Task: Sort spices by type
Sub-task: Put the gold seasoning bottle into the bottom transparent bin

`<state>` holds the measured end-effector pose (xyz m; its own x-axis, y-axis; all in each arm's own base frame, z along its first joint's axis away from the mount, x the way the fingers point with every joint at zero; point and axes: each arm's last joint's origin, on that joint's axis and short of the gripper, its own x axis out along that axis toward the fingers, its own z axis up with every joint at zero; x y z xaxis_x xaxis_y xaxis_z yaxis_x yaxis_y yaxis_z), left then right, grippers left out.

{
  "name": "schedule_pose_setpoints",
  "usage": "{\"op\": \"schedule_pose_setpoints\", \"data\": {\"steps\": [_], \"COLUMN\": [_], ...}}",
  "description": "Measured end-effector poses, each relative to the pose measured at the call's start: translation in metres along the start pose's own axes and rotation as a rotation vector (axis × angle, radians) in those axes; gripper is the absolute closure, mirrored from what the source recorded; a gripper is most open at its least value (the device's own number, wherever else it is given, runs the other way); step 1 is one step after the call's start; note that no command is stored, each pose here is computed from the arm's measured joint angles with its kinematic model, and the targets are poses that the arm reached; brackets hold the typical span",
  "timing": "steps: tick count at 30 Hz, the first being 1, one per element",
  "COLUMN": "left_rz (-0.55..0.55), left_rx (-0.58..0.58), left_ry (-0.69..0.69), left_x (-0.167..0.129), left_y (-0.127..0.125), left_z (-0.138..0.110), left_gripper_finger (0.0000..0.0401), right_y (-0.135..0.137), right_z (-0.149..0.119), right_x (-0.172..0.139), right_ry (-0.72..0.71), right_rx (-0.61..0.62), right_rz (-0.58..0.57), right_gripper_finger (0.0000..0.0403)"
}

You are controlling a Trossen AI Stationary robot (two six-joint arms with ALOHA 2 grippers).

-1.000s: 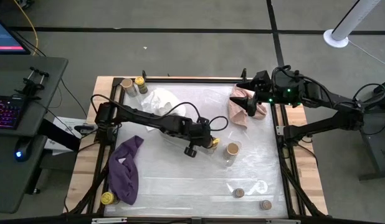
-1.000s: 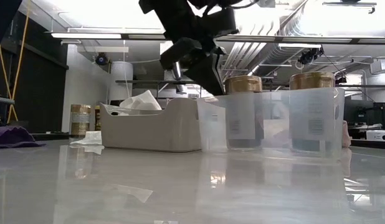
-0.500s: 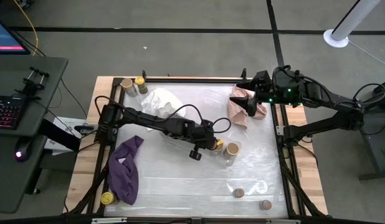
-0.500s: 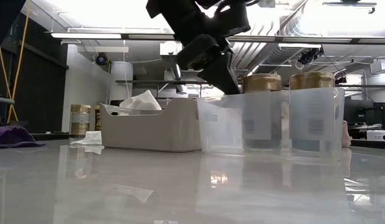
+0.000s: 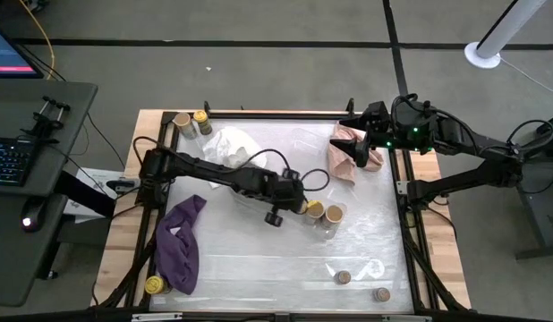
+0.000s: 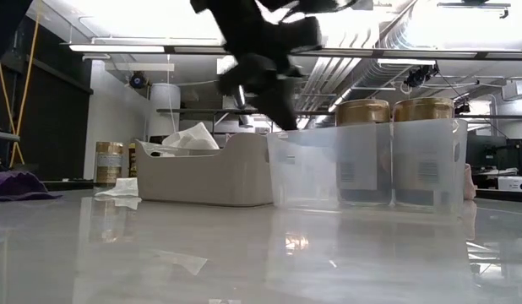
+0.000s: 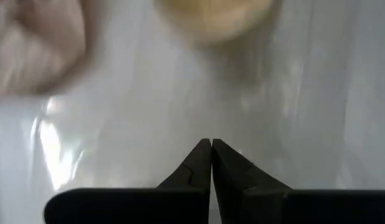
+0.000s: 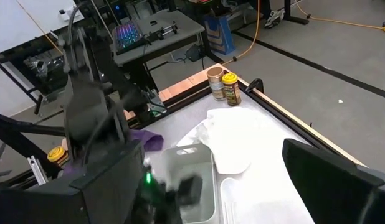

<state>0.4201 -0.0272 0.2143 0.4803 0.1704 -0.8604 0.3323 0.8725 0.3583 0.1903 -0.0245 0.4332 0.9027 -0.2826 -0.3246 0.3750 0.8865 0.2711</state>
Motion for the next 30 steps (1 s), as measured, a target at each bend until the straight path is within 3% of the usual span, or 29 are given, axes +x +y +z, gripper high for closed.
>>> {"op": "schedule_pose_setpoints", "data": {"steps": [3, 5, 10, 14, 18, 24, 30], "left_rz": [-0.024, -0.023, 0.117, 0.26, 0.339, 0.337, 0.459], "left_rx": [-0.054, -0.155, -0.458, -0.678, -0.937, -1.113, -1.325], "left_ry": [0.148, 0.208, 0.112, 0.05, 0.1, 0.299, 0.384], "left_x": [-0.026, -0.044, -0.1, -0.133, -0.153, -0.161, -0.168], "left_y": [0.018, 0.035, 0.073, 0.083, 0.093, 0.112, 0.138], "left_z": [-0.025, -0.044, -0.11, -0.171, -0.212, -0.248, -0.272], "left_gripper_finger": [0.0401, 0.0401, 0.0401, 0.0401, 0.039, 0.0303, 0.019], "right_y": [0.0, 0.0, 0.0, 0.0, -0.001, -0.001, -0.001], "right_z": [0.0, 0.0, 0.0, 0.0, 0.0, 0.0, 0.0], "right_x": [0.0, 0.0, 0.0, 0.0, 0.0, 0.0, 0.0], "right_ry": [0.0, 0.0, -0.003, -0.005, -0.01, -0.015, -0.015], "right_rx": [-0.011, -0.014, 0.008, 0.005, 0.004, 0.001, -0.003], "right_rz": [0.0, -0.001, -0.009, -0.012, -0.026, -0.041, -0.041], "right_gripper_finger": [0.0025, 0.0025, 0.0025, 0.0025, 0.0025, 0.0025, 0.0025]}}
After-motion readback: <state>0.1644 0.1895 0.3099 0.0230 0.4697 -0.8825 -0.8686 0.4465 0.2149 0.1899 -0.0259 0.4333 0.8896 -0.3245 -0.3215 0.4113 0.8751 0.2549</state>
